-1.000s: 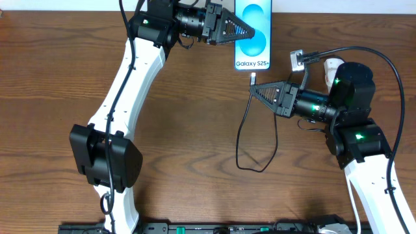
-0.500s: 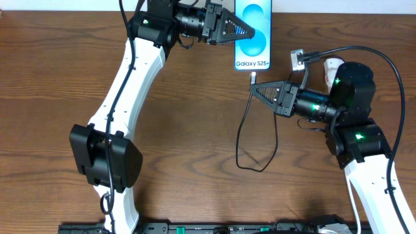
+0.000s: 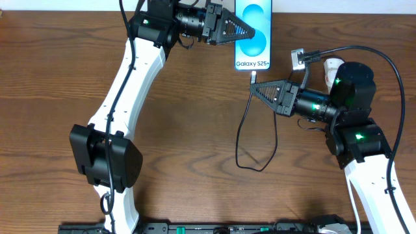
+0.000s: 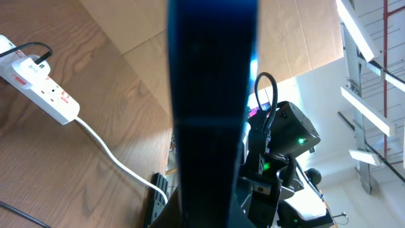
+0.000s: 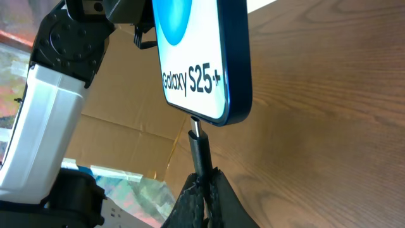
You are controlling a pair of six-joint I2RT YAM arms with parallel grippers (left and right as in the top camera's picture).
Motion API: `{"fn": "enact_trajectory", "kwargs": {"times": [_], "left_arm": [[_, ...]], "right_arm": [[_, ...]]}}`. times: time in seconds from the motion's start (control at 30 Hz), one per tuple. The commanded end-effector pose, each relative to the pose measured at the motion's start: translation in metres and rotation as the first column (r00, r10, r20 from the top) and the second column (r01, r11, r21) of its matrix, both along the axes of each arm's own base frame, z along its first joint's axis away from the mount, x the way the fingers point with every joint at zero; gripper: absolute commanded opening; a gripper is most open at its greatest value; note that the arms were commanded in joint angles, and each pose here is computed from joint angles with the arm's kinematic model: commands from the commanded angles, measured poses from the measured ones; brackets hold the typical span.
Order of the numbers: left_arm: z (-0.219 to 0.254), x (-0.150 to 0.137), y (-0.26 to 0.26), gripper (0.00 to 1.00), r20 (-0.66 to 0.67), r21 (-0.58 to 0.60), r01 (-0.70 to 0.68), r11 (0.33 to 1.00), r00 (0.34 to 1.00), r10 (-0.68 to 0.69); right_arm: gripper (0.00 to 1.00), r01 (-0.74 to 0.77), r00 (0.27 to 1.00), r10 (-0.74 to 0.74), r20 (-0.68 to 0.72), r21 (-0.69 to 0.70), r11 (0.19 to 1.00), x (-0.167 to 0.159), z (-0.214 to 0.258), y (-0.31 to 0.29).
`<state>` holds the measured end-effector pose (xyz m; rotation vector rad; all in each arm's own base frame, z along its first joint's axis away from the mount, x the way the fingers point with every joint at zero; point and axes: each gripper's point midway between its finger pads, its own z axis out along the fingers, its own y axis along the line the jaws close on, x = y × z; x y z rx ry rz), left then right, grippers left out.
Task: Plug charger to phone and switch on socket
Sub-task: 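Hold the plug seated in the port while the left gripper holds the phone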
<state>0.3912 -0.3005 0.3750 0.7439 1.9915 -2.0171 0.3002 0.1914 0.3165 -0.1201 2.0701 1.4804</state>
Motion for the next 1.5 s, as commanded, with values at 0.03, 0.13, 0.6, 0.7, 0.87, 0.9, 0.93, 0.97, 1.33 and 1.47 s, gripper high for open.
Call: {"fn": "enact_trajectory", "kwargs": {"times": [0.03, 0.13, 0.6, 0.7, 0.87, 0.9, 0.93, 0.97, 1.33, 1.47], "left_arm": [[0.022, -0.02, 0.0, 0.07, 0.06, -0.032, 0.052, 0.998, 0.997, -0.05], [0.022, -0.021, -0.002, 0.07, 0.061, -0.032, 0.057, 0.998, 0.997, -0.055], [0.022, -0.022, -0.002, 0.07, 0.061, -0.032, 0.058, 0.998, 0.997, -0.056], [0.022, -0.022, -0.002, 0.07, 0.061, -0.032, 0.058, 0.998, 0.997, -0.056], [0.022, -0.022, -0.002, 0.07, 0.061, -0.032, 0.059, 0.998, 0.997, -0.057], [0.022, -0.022, -0.002, 0.08, 0.061, -0.034, 0.062, 0.997, 0.996, -0.06], [0.022, -0.023, -0.002, 0.07, 0.06, -0.035, 0.066, 0.997, 0.996, -0.064], [0.022, -0.023, -0.002, 0.07, 0.06, -0.035, 0.066, 0.997, 0.996, -0.064], [0.022, -0.025, -0.005, 0.07, 0.06, -0.035, 0.074, 0.997, 0.996, -0.072], [0.022, -0.025, -0.005, 0.07, 0.061, -0.035, 0.073, 0.997, 0.996, -0.071]], "right_arm": [[0.01, 0.013, 1.0, -0.013, 0.006, 0.003, 1.0, 0.001, 0.003, -0.003], [0.01, 0.009, 1.0, -0.009, 0.006, 0.003, 1.0, 0.0, 0.003, -0.002], [0.01, 0.018, 1.0, -0.019, 0.007, 0.003, 1.0, 0.002, 0.003, -0.005], [0.01, 0.025, 1.0, -0.025, 0.015, 0.005, 1.0, 0.004, 0.005, -0.007], [0.01, 0.02, 0.999, -0.02, 0.041, 0.011, 1.0, 0.005, 0.009, -0.006], [0.01, 0.02, 0.999, -0.021, 0.044, 0.011, 1.0, 0.005, 0.01, -0.006], [0.01, 0.02, 0.999, -0.021, 0.048, 0.012, 1.0, 0.005, 0.01, -0.006], [0.01, 0.02, 0.998, -0.021, 0.053, 0.013, 1.0, 0.005, 0.011, -0.006], [0.01, 0.052, 0.995, -0.053, 0.089, 0.008, 0.999, 0.013, 0.015, -0.009], [0.04, 0.058, 0.994, -0.057, 0.093, 0.001, 0.998, 0.013, 0.014, -0.009]]}}
